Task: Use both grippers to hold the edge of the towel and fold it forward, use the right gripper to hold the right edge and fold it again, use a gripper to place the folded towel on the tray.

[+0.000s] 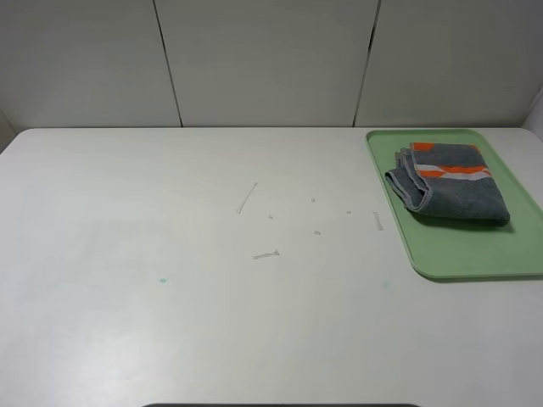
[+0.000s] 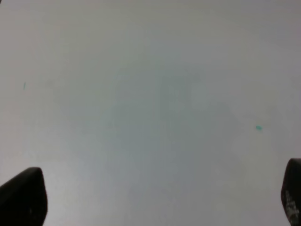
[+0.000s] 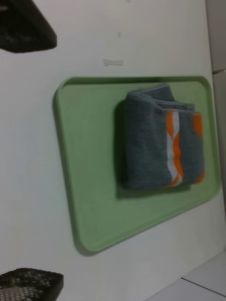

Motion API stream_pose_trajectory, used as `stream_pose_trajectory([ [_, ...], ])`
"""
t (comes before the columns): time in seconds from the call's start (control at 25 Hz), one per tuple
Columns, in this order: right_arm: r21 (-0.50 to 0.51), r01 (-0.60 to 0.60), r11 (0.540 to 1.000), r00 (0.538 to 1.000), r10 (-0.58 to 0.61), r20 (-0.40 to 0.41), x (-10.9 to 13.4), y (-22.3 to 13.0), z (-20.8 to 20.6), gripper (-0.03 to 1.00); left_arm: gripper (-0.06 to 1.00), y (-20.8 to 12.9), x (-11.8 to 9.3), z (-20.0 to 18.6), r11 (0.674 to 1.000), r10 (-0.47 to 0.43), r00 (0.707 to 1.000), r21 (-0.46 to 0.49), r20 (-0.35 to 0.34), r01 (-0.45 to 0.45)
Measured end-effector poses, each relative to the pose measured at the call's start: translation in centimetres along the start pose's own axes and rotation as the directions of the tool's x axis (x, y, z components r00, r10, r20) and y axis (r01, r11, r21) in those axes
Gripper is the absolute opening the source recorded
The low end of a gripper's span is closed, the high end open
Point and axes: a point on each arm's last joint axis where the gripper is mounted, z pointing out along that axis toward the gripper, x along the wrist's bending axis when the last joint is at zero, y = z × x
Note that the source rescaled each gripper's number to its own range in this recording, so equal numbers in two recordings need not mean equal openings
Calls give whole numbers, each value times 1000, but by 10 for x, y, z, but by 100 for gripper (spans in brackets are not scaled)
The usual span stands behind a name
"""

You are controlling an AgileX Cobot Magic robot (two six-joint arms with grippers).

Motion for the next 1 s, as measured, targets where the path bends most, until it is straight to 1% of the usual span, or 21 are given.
stream_pose_trajectory([
  [0.24,-14,0,1000,1000,0,2,0,-1,5,100,100,0,0,0,1000,0,1000,0,0,0],
  [1.0,-15,3,1000,1000,-3,2,0,-1,5,100,100,0,0,0,1000,0,1000,0,0,0],
])
